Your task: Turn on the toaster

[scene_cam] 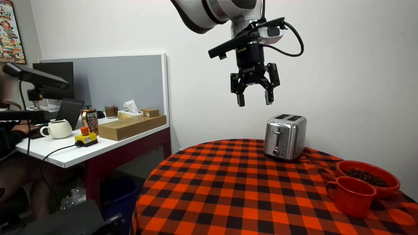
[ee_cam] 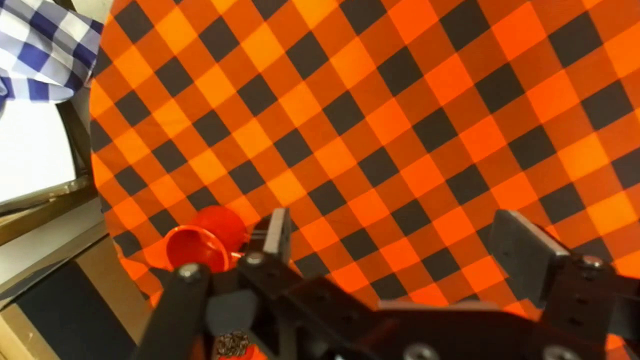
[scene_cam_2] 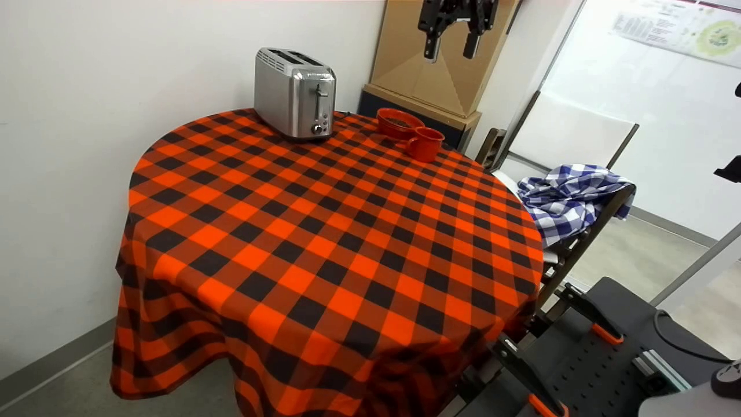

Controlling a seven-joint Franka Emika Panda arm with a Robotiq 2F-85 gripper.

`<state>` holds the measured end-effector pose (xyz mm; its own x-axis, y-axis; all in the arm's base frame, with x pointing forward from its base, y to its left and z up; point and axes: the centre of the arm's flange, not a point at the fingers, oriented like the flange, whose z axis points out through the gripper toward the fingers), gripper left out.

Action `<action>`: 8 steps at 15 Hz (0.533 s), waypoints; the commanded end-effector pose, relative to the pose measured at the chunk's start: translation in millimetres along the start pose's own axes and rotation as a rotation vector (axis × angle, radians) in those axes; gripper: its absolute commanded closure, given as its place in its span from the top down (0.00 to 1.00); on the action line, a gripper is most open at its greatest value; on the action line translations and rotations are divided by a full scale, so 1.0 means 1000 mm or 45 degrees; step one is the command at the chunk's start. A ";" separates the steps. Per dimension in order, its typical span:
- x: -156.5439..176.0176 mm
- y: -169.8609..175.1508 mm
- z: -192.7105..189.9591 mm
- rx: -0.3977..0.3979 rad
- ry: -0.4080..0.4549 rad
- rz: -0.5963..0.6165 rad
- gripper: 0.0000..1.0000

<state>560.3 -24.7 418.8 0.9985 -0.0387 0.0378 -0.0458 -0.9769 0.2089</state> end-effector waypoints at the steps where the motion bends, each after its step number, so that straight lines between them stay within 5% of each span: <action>1: 0.069 0.005 0.011 -0.018 0.056 -0.024 1.00; 8: 0.156 -0.006 0.037 -0.007 0.116 -0.037 1.00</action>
<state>665.0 -36.8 391.2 0.9944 -0.0199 0.1034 -0.0415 -0.9767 0.2107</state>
